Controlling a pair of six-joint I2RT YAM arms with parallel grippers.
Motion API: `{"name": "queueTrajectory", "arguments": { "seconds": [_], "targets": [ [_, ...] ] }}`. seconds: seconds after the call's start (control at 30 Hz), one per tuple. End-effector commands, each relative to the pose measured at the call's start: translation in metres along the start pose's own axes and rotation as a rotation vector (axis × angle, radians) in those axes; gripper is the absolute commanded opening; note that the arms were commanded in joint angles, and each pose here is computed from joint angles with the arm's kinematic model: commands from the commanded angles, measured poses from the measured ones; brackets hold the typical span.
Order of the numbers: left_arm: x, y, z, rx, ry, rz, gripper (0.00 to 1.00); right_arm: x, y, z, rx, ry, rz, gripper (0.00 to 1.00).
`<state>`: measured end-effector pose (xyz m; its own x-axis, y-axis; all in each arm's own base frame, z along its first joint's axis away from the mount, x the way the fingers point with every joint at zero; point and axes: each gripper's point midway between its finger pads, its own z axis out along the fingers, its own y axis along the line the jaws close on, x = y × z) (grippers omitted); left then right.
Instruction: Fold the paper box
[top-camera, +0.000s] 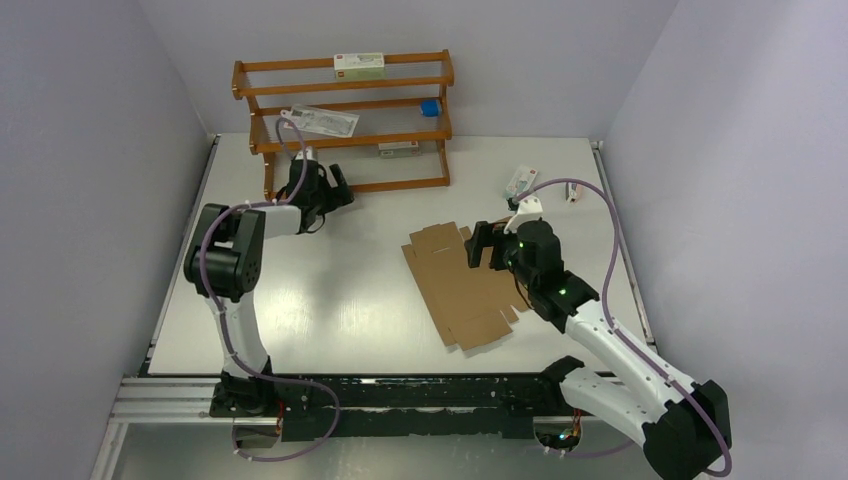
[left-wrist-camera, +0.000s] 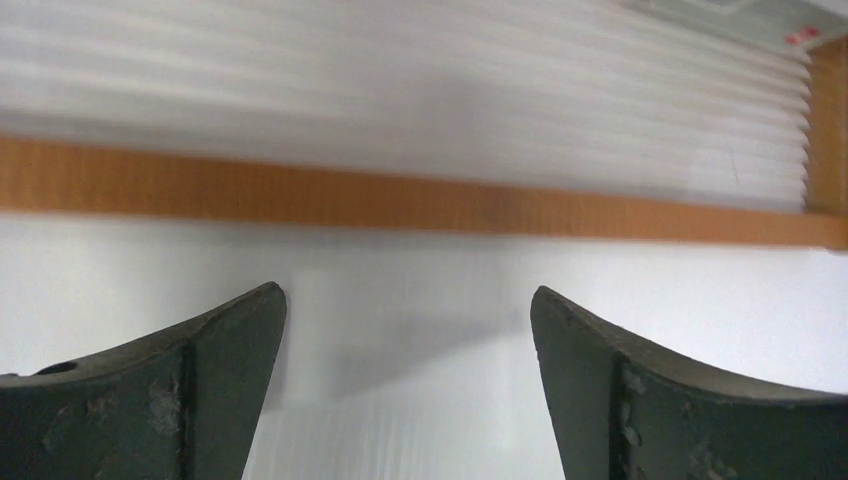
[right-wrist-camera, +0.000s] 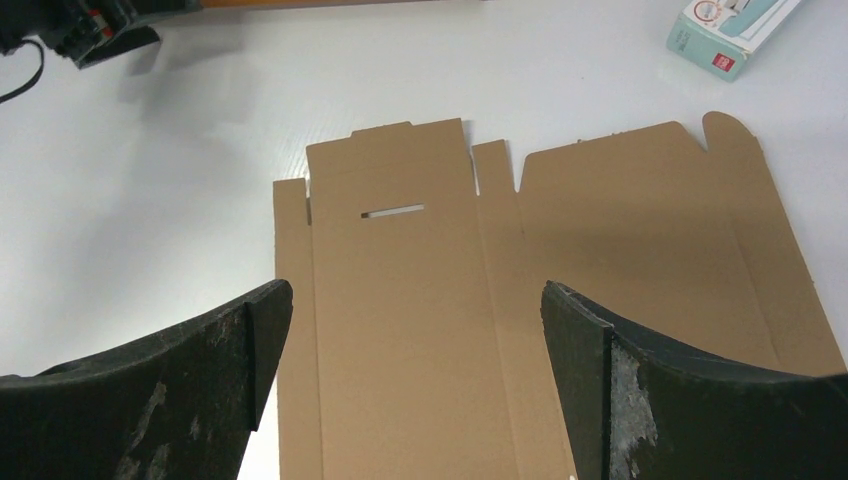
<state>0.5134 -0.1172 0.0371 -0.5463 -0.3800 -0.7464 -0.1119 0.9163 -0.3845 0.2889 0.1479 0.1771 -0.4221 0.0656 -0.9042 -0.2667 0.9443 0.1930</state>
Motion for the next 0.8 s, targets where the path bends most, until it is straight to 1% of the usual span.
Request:
{"name": "queueTrajectory", "arguments": {
  "seconds": [0.0, 0.13, 0.27, 0.37, 0.47, 0.57, 0.77],
  "targets": [
    [0.011, -0.03, -0.04, 0.112, 0.046, -0.077, 0.97, -0.005, 0.006, 0.002, -0.016, -0.013, 0.019, 1.0],
    [0.038, -0.049, -0.078, 0.153, 0.109, -0.113, 0.97, 0.005, 0.004, 0.008, 0.0, 0.04, 0.015, 1.0],
    [0.059, -0.066, -0.122, 0.209, 0.14, -0.129, 0.97, 0.027, -0.006, 0.016, 0.055, 0.151, 0.003, 1.0],
    [0.089, -0.087, -0.157, 0.283, 0.184, -0.12, 0.96, 0.043, -0.012, 0.018, 0.086, 0.203, 0.014, 1.0],
    [0.119, -0.104, -0.183, 0.352, 0.234, -0.152, 0.94, 0.047, -0.014, 0.016, 0.094, 0.195, 0.036, 1.0],
    [0.138, -0.122, -0.201, 0.441, 0.264, -0.218, 0.91, 0.043, -0.014, 0.014, 0.093, 0.173, 0.04, 1.0],
    [0.176, -0.154, -0.216, 0.538, 0.334, -0.246, 0.86, 0.035, -0.015, 0.007, 0.089, 0.123, 0.055, 1.0]
  ]
}}
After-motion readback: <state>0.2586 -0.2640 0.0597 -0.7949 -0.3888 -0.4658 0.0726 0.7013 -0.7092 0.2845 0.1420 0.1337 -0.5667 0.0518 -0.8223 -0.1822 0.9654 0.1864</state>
